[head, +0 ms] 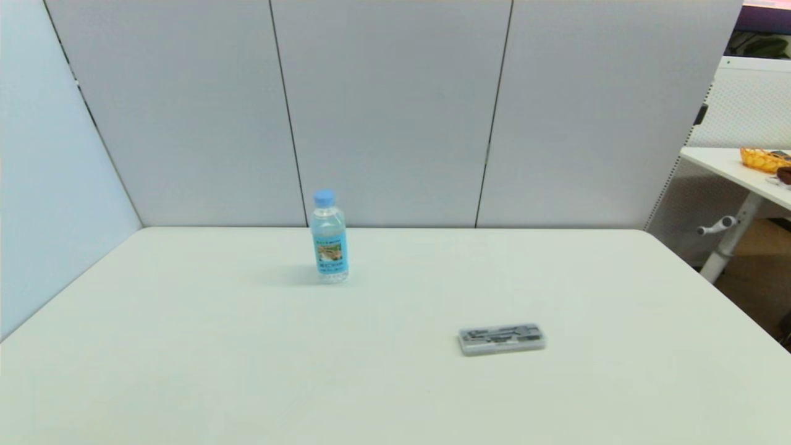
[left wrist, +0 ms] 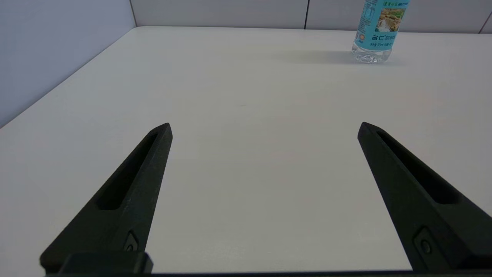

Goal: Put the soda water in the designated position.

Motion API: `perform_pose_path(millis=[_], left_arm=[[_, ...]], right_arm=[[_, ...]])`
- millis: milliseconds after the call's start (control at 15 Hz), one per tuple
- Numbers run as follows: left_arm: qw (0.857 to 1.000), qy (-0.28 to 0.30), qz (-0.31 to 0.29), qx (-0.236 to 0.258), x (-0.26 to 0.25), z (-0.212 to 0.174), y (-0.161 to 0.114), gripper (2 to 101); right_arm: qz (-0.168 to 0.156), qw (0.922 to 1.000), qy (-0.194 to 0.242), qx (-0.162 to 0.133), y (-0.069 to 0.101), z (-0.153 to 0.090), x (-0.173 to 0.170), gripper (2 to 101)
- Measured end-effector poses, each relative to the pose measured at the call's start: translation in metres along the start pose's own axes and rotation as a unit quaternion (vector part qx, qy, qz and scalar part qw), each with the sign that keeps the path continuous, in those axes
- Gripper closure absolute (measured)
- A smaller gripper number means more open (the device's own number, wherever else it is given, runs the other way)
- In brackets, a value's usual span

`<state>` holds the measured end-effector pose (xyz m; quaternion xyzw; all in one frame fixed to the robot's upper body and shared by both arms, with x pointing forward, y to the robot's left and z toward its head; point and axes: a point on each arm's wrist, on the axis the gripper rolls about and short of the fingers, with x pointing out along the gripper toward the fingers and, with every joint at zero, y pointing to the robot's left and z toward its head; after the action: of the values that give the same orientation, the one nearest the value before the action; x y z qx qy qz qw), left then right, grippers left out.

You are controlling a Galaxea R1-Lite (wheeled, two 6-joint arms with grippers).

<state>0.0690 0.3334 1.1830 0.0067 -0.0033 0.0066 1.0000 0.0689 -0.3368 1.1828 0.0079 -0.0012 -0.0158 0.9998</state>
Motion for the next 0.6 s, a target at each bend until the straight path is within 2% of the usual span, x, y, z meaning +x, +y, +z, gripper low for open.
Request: perform_pose_path(millis=[600], left_arm=[[1.000,0.002,-0.001,0.004,0.0000,-0.0004,-0.0001,5.4]], right_arm=[[0.000,1.0000,0.000,0.000,0.0000,0.0001,0.0000,4.3]])
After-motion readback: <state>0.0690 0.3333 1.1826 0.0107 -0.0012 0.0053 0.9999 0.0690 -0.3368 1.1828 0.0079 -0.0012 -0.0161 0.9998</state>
